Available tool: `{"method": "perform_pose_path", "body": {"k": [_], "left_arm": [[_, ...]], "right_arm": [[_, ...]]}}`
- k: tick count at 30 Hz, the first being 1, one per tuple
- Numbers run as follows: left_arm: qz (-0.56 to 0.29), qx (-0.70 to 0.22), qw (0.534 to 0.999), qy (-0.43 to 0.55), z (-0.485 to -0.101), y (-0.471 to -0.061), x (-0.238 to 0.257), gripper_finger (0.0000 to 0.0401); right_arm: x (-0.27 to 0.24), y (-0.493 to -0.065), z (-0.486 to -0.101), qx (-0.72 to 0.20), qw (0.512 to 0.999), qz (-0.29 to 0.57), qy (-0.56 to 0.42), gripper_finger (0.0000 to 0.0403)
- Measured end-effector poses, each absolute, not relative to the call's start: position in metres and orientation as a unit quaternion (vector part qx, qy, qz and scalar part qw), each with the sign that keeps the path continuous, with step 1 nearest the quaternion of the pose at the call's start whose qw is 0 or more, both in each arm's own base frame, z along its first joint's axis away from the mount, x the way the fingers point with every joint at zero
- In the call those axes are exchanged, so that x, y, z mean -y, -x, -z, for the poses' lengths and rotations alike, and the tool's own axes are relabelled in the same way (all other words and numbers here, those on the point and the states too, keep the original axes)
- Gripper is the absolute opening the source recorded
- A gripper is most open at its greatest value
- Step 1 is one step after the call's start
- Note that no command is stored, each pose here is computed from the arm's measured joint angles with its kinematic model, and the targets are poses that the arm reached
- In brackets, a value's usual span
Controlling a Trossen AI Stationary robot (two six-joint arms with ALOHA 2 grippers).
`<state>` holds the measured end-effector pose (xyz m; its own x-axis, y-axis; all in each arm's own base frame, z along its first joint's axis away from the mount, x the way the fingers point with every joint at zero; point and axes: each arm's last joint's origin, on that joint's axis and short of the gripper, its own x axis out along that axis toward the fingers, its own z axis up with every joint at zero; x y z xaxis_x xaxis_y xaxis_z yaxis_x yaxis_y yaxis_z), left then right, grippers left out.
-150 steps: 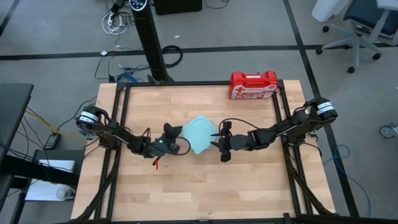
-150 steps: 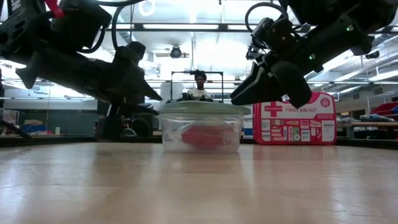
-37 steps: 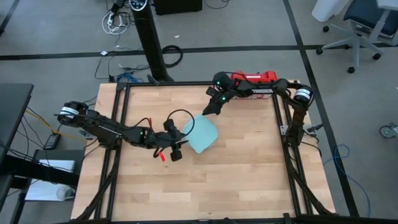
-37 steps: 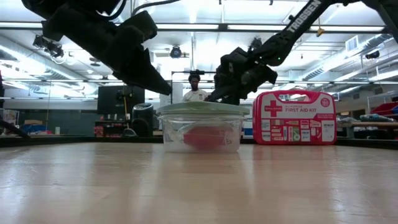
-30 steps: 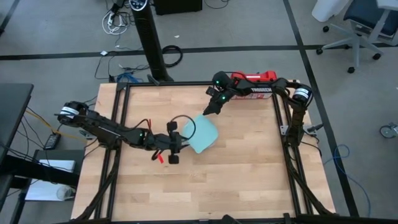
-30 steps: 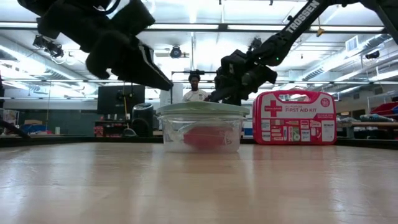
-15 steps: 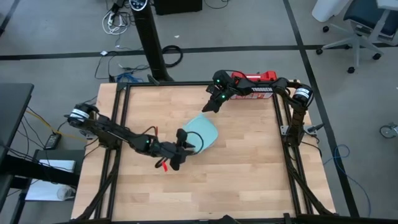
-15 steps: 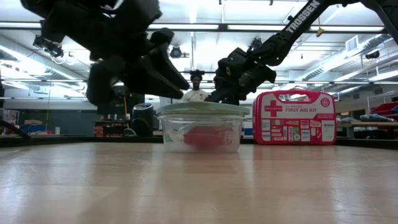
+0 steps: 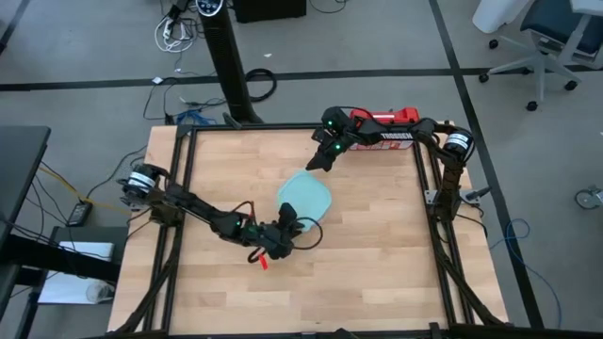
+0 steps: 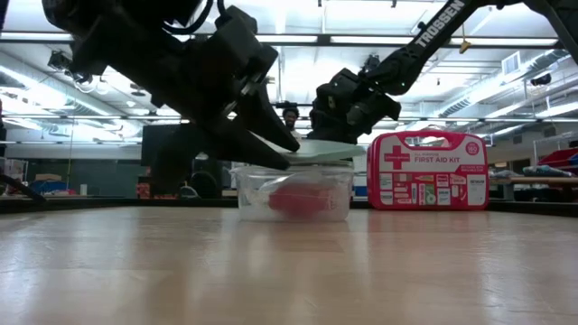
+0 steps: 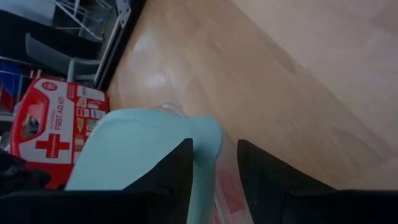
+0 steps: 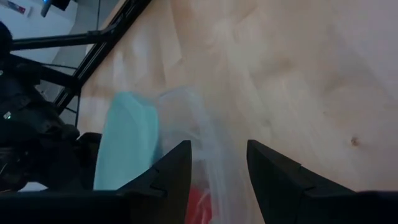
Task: Roll bandage
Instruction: Close the plastic container
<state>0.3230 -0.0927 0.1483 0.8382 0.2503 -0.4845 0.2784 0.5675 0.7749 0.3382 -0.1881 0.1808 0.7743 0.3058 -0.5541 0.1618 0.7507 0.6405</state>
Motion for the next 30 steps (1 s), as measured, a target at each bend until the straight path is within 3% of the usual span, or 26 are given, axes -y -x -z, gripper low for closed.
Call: {"method": "perform_pose_path", "body": {"k": [15,30], "left_arm": [[-0.029,-0.284,0.827,-0.485,-0.149,-0.322,0.097,0.0127],[-0.103,-0.302,0.803,-0.503,-0.15,-0.318,0.098,0.0068]], "right_arm": [[0.184,-0.34,-0.181,-0.334,0.872,-0.058,-0.353,0.0155],[0.178,-0.332,-0.192,-0.346,0.865,-0.074,-0.357,0.0155]]}}
